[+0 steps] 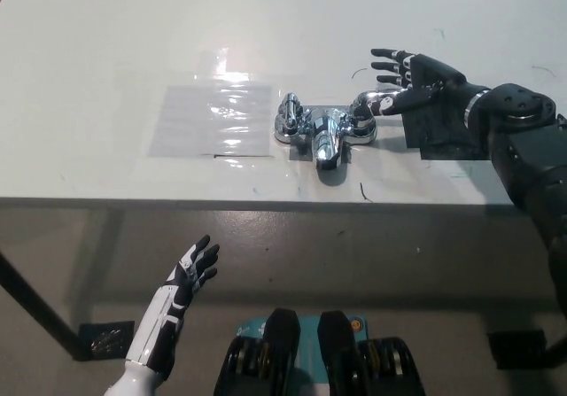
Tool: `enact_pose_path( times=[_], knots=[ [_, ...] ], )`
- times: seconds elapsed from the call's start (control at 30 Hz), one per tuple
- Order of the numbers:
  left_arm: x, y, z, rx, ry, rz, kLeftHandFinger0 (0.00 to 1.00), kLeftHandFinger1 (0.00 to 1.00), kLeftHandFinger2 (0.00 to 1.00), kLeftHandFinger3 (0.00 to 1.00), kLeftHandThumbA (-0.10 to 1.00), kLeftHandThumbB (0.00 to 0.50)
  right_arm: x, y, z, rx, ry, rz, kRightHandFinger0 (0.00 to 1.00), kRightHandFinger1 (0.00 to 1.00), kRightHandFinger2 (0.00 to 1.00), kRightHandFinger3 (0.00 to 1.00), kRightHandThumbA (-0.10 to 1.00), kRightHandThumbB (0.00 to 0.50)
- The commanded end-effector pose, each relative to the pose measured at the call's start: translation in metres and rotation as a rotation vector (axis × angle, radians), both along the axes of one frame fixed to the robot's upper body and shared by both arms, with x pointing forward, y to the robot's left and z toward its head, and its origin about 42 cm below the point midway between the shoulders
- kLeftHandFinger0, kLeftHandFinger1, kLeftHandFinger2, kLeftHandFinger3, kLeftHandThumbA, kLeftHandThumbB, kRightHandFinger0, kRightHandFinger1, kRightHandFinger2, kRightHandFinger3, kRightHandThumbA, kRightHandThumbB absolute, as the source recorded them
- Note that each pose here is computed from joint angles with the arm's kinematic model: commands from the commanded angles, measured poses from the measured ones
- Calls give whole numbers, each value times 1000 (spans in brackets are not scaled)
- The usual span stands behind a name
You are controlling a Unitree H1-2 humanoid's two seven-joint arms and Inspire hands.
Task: The faucet is at the center of the desk and the robot turn off the faucet by turning the right faucet handle using the right hand
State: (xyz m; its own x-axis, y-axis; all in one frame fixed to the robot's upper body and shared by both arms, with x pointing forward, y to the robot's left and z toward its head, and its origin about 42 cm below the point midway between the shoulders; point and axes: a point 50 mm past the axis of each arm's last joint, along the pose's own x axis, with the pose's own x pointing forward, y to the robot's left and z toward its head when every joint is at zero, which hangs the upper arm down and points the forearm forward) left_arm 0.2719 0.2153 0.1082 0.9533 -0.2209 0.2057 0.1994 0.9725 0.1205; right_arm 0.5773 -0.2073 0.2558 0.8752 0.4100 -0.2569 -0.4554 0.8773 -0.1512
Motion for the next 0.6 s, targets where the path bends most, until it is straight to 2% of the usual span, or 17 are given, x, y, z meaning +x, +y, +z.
enact_pose_path(
  times=[0.0, 0.23, 0.4, 0.57],
  knots=[
    [4, 0, 11, 11, -42, -11, 1000, 1000, 1000, 1000, 989, 313, 4, 11, 19, 20, -29, 64, 1000, 1000, 1000, 1000, 1000, 464],
    [4, -1, 11, 4, -34, -13, 1000, 1000, 1000, 1000, 989, 320, 0, 10, 9, 57, -18, 99, 1000, 1000, 1000, 1000, 1000, 491],
    [4, 0, 12, 14, -48, -16, 1000, 1000, 1000, 1000, 987, 297, -3, 7, 8, 71, -38, 130, 1000, 1000, 1000, 1000, 1000, 468],
    [6, 0, 13, 12, -54, -14, 1000, 1000, 1000, 1000, 990, 302, -4, 5, 14, 95, -62, 164, 1000, 1000, 1000, 1000, 1000, 463]
  ],
)
